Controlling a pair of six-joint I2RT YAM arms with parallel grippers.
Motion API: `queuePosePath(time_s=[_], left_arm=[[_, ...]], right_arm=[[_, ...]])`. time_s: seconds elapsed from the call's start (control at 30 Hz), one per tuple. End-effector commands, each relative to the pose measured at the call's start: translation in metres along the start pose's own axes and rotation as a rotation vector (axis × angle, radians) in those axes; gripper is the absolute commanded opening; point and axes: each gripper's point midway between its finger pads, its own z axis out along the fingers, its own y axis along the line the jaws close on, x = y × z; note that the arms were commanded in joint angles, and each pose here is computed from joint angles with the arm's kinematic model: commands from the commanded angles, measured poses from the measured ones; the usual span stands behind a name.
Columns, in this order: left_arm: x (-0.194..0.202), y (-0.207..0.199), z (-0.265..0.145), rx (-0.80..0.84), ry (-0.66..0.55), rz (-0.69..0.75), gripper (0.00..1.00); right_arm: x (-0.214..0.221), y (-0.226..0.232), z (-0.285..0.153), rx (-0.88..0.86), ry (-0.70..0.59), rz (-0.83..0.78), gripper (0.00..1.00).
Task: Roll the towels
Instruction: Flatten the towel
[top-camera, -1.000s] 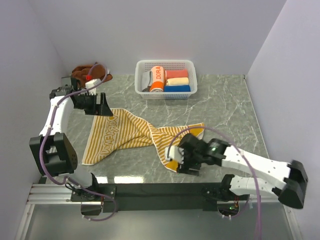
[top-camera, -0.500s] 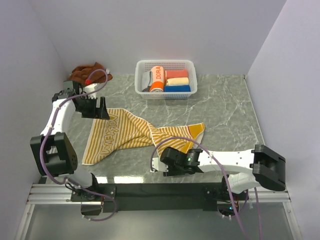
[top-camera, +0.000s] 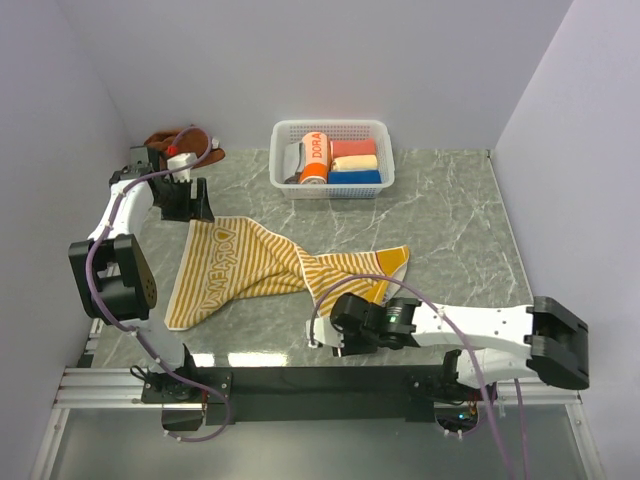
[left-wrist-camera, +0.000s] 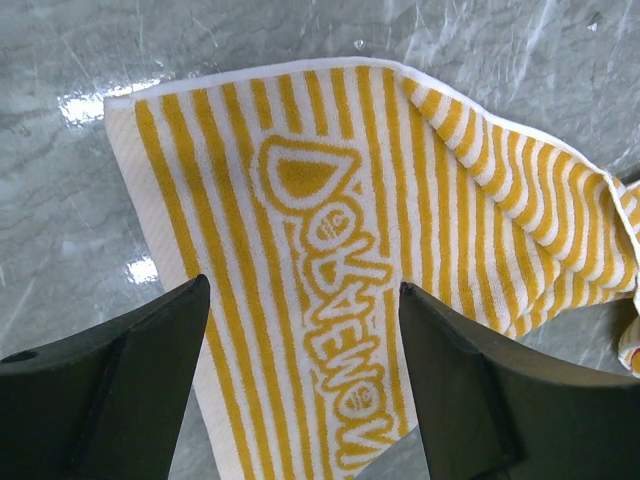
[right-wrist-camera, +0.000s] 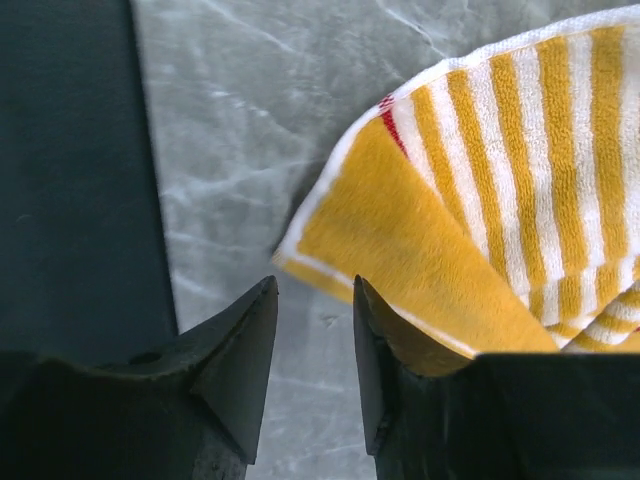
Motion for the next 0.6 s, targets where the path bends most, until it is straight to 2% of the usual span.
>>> queuePosePath(time_s=[0.0, 0.1, 0.27, 0.57], left_arm=[[-0.018, -0.001, -0.011, -0.009, -0.049, 0.015, 0.82], [-0.013, -0.002, -0.01, -0.003, -0.035, 0.014, 0.82], [-0.01, -0.001, -0.01, -0.008, -0.027, 0.014, 0.83], [-0.015, 0.002, -0.011, -0.024, -0.016, 0.028, 0.84]], right_arm=[[-0.009, 0.006, -0.021, -0.045, -0.066, -0.029, 0.45], [-0.005, 0.007, -0.022, -0.049, -0.061, -0.06, 0.45], [-0.001, 0.011, -0.008, -0.079, -0.024, -0.083, 0.36], [0.012, 0.017, 0.021, -0.104, 0.038, -0.089, 0.45]])
